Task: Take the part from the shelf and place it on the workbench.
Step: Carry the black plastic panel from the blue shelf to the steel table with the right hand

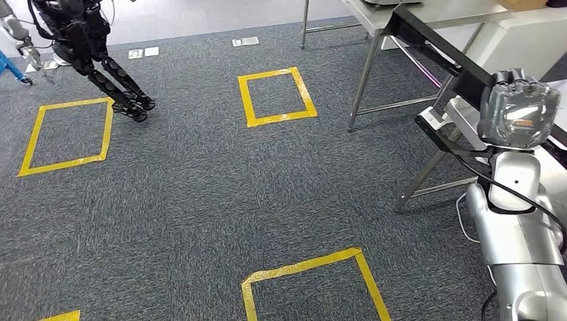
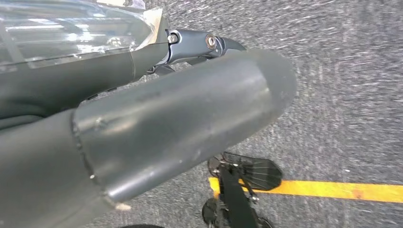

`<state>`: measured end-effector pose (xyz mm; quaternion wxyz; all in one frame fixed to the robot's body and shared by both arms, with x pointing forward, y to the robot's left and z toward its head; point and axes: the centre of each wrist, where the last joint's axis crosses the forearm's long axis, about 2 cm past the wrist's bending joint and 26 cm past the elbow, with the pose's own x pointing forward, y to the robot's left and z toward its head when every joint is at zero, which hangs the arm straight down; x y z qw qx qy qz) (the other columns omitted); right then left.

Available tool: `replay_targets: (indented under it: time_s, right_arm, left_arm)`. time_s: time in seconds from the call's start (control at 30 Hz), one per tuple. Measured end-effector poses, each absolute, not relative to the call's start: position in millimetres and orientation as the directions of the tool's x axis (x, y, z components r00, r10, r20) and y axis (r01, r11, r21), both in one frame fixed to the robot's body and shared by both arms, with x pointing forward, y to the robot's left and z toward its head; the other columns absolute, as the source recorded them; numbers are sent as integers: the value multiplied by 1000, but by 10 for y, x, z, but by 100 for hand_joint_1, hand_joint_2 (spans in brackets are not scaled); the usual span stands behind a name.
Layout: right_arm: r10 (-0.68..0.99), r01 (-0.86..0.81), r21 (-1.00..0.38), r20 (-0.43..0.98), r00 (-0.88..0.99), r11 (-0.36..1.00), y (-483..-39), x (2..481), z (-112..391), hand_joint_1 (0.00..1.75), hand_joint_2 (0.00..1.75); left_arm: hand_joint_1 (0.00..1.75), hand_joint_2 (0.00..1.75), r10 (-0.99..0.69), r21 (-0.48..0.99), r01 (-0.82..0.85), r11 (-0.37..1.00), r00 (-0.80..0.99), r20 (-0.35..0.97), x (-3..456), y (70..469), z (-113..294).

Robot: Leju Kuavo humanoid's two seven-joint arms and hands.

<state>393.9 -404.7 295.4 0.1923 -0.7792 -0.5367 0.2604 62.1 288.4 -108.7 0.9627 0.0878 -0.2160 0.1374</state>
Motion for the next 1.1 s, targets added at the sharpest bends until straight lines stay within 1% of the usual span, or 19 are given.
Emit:
replay_targets:
  time_s: [0.17,0.33,0.6,0.93,1.1]
  right_arm:
    - [944,743,-582,-204,261,-331,-3874,4138,3029,175,175]
    - [950,759,-572,-216,225,-310,-3786,4265,3155,175,175]
    - [957,760,-582,-193,217,-290,-3713,4395,3179,175,175]
    - [952,746,-591,-204,229,-306,-3866,4407,3130,175,175]
    - [951,745,-591,-206,231,-309,-3955,4409,3159,175,175]
  left_arm:
    - [0,0,255,101,-334,937,853,454,662,2869,-1080]
    - [0,0,298,79,-373,924,835,462,644,2845,-1083]
    - [0,0,323,87,-412,907,814,482,604,2810,-1088]
    - [0,0,343,72,-423,903,812,472,610,2789,-1087]
    - [0,0,349,39,-415,909,809,473,613,2780,-1087]
